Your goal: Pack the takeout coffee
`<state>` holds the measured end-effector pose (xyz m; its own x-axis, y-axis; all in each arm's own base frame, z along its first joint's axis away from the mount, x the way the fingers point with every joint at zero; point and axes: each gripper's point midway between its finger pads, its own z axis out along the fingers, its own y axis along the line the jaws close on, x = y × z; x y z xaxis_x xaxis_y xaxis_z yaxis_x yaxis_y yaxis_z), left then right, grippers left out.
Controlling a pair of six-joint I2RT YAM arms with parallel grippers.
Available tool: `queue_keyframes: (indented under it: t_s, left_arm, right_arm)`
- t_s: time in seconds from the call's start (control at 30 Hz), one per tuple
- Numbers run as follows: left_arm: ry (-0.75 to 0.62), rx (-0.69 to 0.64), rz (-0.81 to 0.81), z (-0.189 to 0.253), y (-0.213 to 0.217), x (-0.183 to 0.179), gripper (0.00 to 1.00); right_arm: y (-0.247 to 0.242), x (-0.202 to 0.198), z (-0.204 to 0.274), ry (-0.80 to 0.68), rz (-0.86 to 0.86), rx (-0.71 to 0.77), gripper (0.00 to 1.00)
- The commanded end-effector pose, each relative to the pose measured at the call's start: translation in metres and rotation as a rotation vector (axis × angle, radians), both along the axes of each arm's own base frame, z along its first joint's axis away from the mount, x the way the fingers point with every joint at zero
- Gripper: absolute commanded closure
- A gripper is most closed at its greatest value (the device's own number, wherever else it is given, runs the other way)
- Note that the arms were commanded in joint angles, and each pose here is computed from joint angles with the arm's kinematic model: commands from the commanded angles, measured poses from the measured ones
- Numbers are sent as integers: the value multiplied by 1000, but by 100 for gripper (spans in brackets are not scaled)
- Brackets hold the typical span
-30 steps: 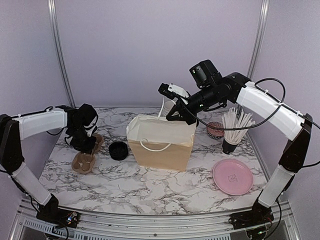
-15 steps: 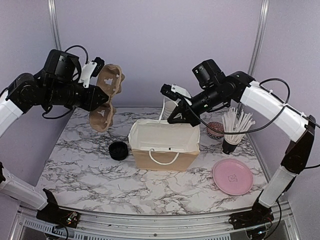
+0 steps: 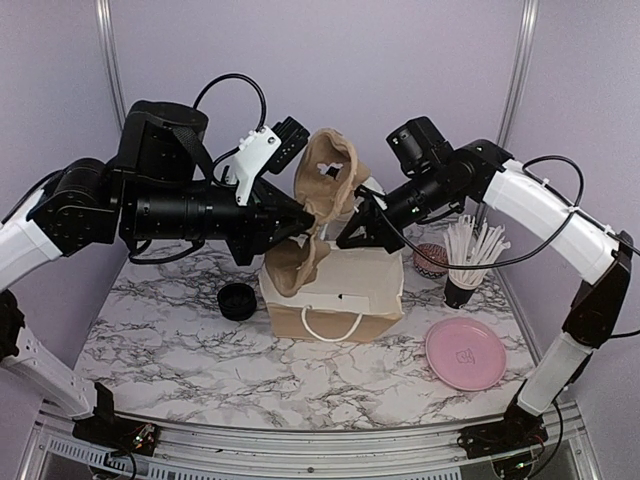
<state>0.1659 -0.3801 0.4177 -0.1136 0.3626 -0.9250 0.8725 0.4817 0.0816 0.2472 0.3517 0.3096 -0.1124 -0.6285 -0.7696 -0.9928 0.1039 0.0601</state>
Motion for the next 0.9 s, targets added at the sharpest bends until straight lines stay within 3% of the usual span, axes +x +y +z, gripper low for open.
queue_keyframes:
  t_s: [0.0, 0.37, 0.63, 0.87]
  left_arm:
    - [-82, -100, -77, 15, -17, -7, 82]
    - [-148, -60, -147, -12, -27, -11, 83]
    - [-124, -58, -155, -17, -24, -15, 84]
    - [-67, 49, -159, -45, -16, -18, 84]
  right_arm:
    - [3, -5, 23, -1, 30, 48, 100]
    - [7, -37, 31, 62, 186, 84, 100]
    - [10, -58, 15, 107, 262, 37, 100]
    - [13, -63, 13, 156, 276, 42, 100]
